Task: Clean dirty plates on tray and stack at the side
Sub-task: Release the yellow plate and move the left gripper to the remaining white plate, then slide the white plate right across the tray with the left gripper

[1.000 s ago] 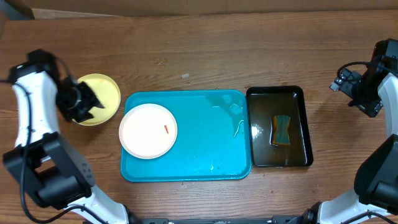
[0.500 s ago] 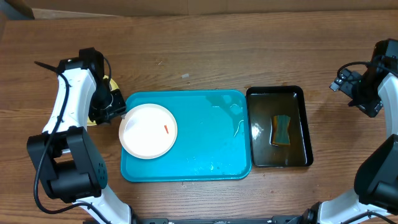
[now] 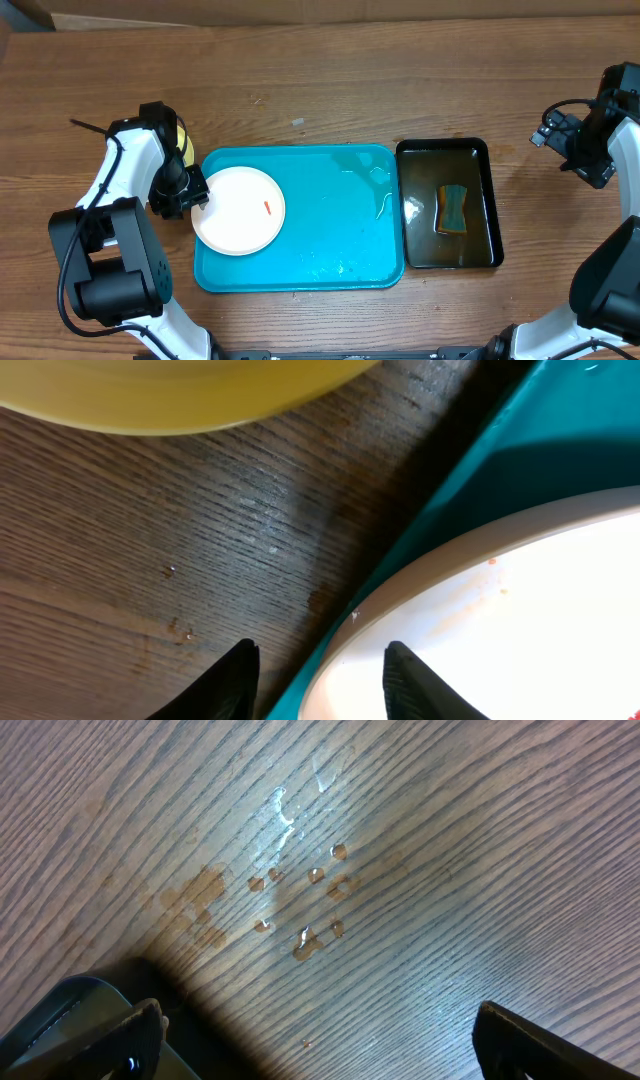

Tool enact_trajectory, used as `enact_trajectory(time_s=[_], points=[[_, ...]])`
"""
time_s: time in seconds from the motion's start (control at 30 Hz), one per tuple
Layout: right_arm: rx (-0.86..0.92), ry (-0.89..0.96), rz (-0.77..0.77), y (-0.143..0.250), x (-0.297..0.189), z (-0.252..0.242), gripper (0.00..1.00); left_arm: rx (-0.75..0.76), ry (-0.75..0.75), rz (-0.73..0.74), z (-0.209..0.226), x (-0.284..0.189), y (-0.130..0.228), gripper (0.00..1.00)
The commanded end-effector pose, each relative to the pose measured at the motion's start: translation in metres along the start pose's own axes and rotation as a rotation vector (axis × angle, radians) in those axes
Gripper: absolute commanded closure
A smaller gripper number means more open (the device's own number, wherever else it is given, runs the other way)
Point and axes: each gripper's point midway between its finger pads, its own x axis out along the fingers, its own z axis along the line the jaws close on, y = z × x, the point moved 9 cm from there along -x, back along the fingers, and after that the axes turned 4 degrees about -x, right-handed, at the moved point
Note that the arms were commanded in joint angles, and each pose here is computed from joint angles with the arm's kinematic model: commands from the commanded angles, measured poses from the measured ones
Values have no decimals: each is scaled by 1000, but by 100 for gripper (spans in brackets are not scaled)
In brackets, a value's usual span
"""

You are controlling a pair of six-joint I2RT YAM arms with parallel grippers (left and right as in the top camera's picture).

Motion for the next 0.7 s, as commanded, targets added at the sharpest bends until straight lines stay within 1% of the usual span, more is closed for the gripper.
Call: enact_trajectory(time_s=[0.0,0.07,0.23,0.33,0.4,0.47,0.5,0.6,0.67], points=[[5,-10,-22,-4,-5,1,0,-16,-8,8,-2,4,3,62],[4,-10,-22,-4,-5,1,0,-10,5,12,-4,4,4,65],[4,-10,-22,-4,-5,1,0,13,24,31,-13,7,10,65],[4,-10,-22,-4,-5,1,0,31,18,38,-17,12,15,68],[4,-10,-22,-4,-5,1,0,43,18,49,-20,14,19,78],[4,-10,-23,-4,-5,1,0,58,48,68,-26,15,23,93],[5,-10,-22,-4,-5,1,0,70,82,88,-32,14,26,96],[5,-10,-22,-4,-5,1,0,153,174,132,-49,13,36,96],[5,-10,-22,-4,-5,1,0,192,197,145,-61,12,44,96]])
